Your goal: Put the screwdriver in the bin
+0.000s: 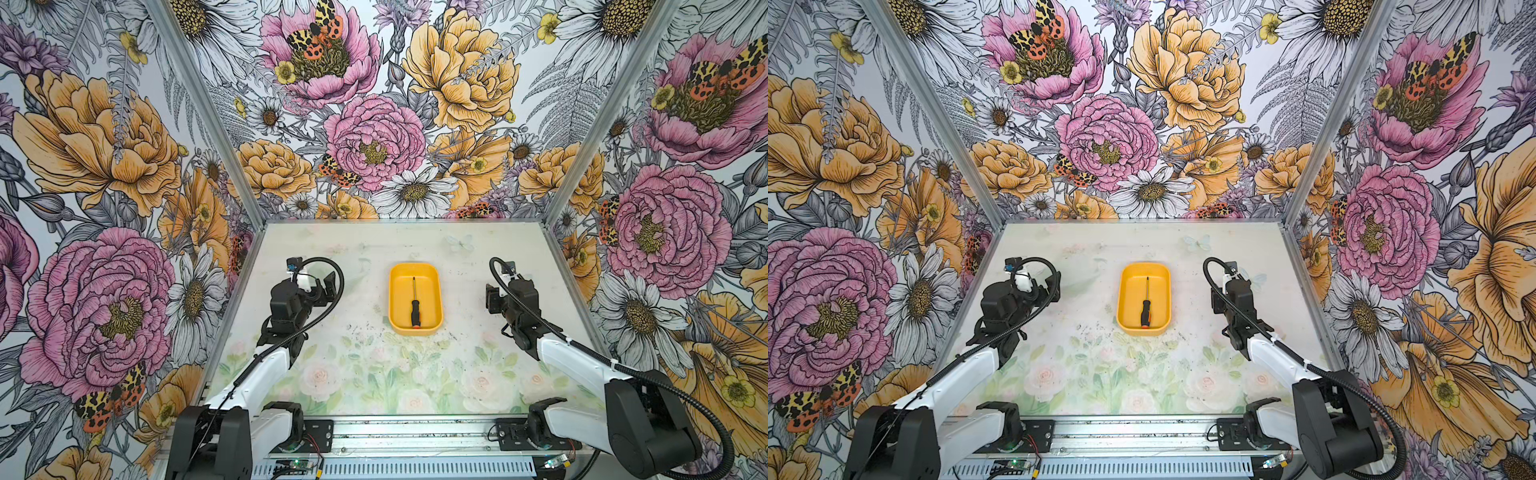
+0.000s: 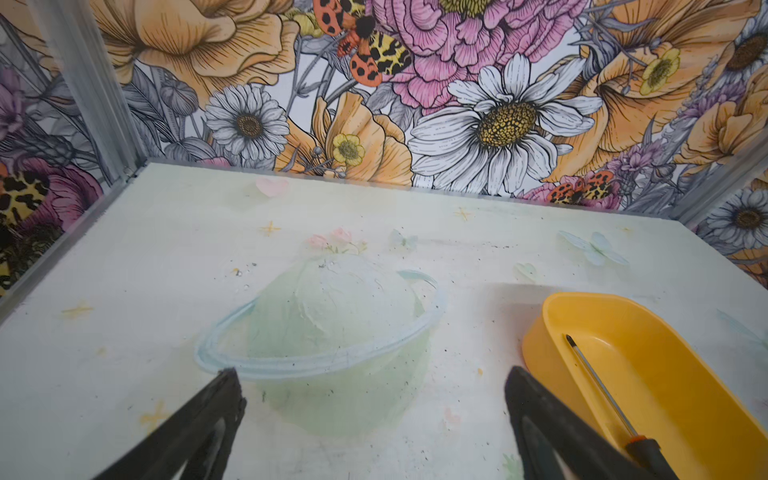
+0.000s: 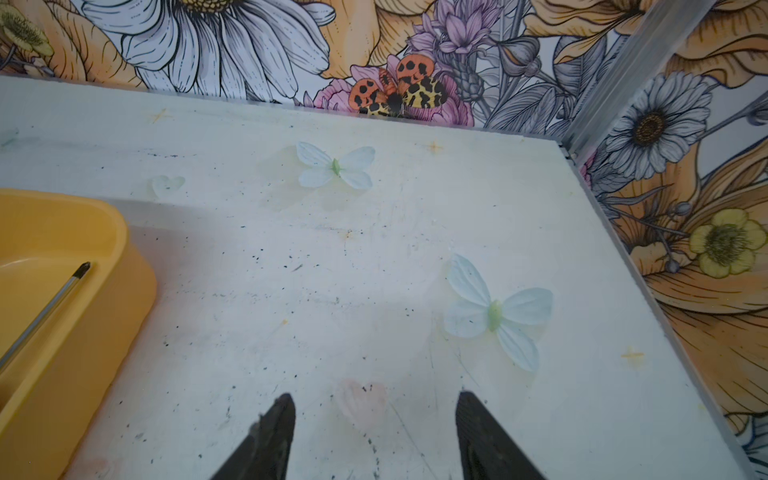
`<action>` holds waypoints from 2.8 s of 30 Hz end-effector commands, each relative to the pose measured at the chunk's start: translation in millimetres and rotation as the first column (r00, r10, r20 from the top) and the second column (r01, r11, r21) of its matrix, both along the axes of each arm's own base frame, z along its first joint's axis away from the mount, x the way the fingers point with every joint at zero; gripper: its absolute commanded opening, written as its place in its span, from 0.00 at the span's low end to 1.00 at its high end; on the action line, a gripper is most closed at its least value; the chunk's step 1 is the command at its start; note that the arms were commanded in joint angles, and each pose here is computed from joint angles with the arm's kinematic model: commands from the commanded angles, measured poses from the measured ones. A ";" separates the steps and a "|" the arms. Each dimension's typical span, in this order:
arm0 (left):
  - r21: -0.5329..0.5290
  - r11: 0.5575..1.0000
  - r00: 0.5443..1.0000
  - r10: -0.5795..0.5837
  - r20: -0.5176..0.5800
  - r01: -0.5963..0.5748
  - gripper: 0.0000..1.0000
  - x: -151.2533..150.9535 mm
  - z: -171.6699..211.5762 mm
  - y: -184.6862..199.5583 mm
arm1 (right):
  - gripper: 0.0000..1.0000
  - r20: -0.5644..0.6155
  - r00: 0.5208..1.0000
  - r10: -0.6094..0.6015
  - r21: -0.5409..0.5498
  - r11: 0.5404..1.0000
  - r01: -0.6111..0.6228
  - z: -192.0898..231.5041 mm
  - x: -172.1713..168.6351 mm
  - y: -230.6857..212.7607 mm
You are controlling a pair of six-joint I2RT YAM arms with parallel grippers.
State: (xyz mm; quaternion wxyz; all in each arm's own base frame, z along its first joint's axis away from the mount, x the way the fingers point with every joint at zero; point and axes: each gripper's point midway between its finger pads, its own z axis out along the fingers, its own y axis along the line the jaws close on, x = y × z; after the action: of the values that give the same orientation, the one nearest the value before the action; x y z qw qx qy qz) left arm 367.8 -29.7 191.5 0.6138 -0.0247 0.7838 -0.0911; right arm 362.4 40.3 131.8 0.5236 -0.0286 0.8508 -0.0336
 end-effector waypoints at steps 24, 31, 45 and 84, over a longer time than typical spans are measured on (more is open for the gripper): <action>0.060 0.997 0.997 0.037 0.063 -0.041 0.99 36.1 -48.3 42.3 | 0.63 0.269 0.939 -0.213 0.025 0.976 0.215 -2.9 21.6 -70.1; 0.087 0.996 0.998 0.023 0.054 -0.028 0.99 37.8 -57.2 36.4 | 0.63 0.227 0.956 -0.187 0.013 0.982 0.189 -15.8 32.9 -66.7; 0.090 0.992 0.995 0.078 0.062 -0.084 0.99 37.9 -62.0 42.5 | 0.79 0.202 0.962 -0.182 0.030 0.983 0.179 -18.7 36.4 -68.2; 0.102 0.988 0.992 0.107 0.066 -0.114 0.99 36.8 -61.1 44.2 | 0.99 0.203 0.963 -0.178 0.037 0.984 0.174 -18.1 35.8 -68.6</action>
State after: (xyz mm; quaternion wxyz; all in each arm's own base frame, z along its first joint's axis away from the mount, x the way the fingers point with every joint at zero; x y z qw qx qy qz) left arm 406.2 14.6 126.3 0.6331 -0.0295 0.7732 -0.0232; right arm 393.2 -28.2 104.7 0.5921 0.0526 0.8001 -0.0805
